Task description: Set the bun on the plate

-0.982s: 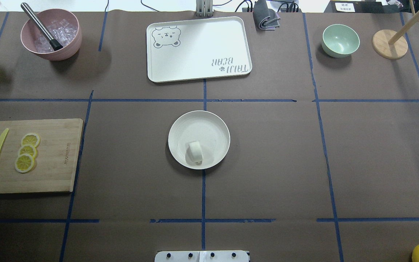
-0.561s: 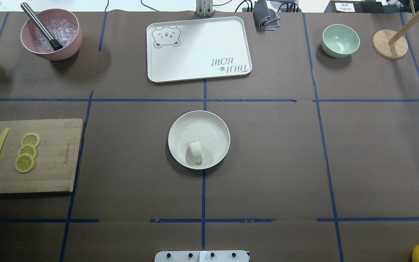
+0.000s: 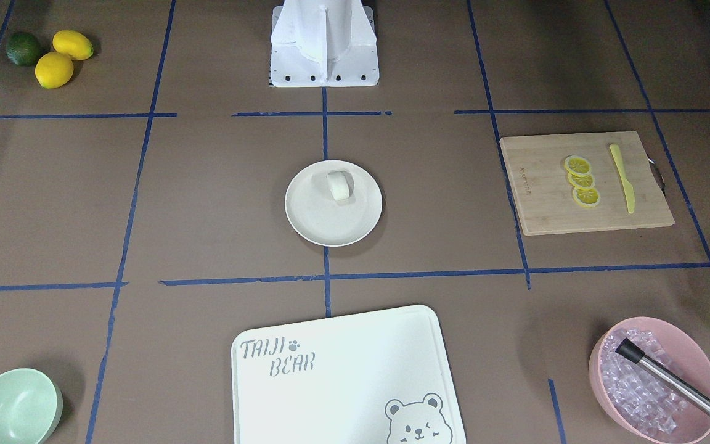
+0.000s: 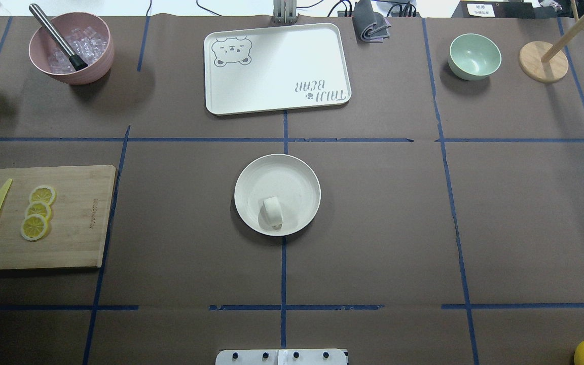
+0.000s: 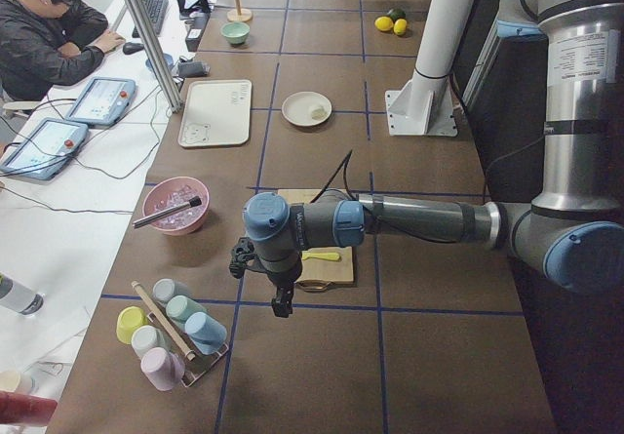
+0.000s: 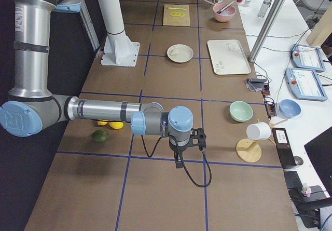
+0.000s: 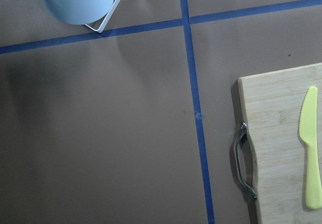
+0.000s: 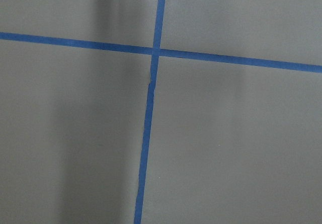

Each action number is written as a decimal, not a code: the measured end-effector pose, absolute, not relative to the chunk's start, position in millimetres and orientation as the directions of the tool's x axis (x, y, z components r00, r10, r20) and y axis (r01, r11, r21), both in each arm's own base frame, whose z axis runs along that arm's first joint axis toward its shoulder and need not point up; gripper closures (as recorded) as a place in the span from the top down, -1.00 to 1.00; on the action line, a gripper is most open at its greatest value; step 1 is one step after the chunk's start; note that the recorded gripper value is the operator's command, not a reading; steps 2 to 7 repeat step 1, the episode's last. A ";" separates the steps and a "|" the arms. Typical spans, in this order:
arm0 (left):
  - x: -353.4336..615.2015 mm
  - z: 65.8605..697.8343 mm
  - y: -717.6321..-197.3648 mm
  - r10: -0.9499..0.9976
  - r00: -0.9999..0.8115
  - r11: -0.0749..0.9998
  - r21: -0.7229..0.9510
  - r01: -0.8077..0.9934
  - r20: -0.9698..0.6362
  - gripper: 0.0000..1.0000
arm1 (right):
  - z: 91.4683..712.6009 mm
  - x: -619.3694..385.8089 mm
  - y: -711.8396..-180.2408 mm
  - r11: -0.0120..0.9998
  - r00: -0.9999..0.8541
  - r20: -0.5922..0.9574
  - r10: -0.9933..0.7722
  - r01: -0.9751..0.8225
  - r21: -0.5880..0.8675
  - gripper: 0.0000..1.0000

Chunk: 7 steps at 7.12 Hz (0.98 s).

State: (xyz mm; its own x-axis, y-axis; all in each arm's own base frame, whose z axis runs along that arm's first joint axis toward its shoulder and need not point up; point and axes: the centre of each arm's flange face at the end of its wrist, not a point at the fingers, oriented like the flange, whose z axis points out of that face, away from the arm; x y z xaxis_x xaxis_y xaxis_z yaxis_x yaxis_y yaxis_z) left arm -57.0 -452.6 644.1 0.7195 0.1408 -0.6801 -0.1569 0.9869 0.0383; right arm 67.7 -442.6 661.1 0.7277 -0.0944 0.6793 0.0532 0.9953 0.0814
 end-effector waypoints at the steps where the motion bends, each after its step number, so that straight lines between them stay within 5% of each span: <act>1: -57.0 644.5 -452.4 0.140 0.720 0.987 0.037 -0.156 -0.680 1.00 | 661.4 67.7 -442.3 0.995 0.728 0.679 -0.094 0.053 0.081 1.00; 7: -57.0 644.5 -452.4 0.140 0.720 0.987 0.037 -0.156 -0.680 1.00 | 661.4 67.7 -442.3 0.995 0.728 0.679 -0.094 0.053 0.081 1.00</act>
